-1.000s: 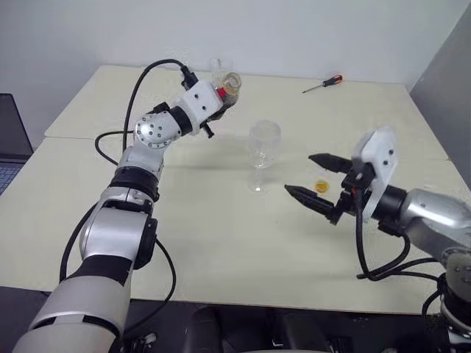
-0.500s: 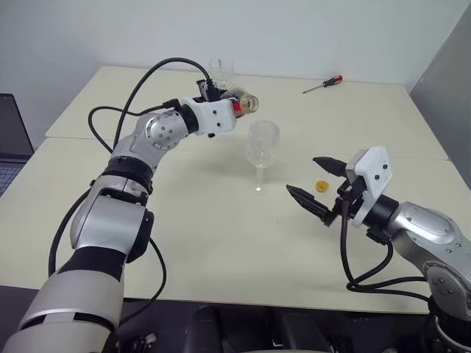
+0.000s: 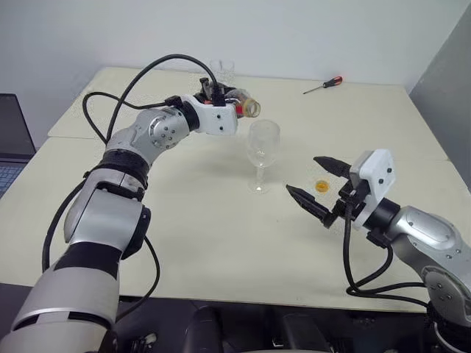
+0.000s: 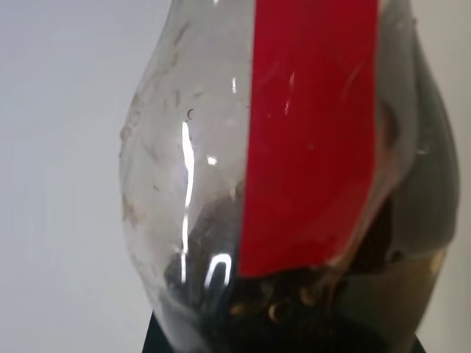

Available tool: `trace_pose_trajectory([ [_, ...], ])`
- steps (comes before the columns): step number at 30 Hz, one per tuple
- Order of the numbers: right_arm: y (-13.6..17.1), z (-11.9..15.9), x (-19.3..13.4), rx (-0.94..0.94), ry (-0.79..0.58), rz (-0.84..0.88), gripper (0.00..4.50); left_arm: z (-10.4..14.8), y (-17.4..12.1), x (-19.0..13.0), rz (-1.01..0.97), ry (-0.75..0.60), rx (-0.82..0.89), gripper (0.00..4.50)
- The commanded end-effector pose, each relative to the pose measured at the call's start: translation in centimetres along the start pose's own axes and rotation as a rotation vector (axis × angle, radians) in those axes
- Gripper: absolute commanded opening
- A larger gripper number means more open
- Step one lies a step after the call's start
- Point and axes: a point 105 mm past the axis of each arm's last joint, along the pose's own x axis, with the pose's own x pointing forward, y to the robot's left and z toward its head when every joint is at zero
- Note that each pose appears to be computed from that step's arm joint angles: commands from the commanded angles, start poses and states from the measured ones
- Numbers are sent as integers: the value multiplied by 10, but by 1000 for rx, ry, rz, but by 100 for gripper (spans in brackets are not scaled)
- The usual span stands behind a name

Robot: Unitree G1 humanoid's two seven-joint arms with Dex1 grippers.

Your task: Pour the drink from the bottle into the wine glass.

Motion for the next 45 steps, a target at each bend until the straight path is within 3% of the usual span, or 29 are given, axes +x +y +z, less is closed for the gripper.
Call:
trace_pose_trajectory([
  [1,2,12,-5,-40,-56,-4,450,10,28,2,69,-41,69,79],
  [10,1,11,-14,-27,-114,-74,450,10,29,2,70,-38,90,79],
  [45,-7,-1,-13,-41,-73,-129,450,3,41,7,41,36,290,79],
])
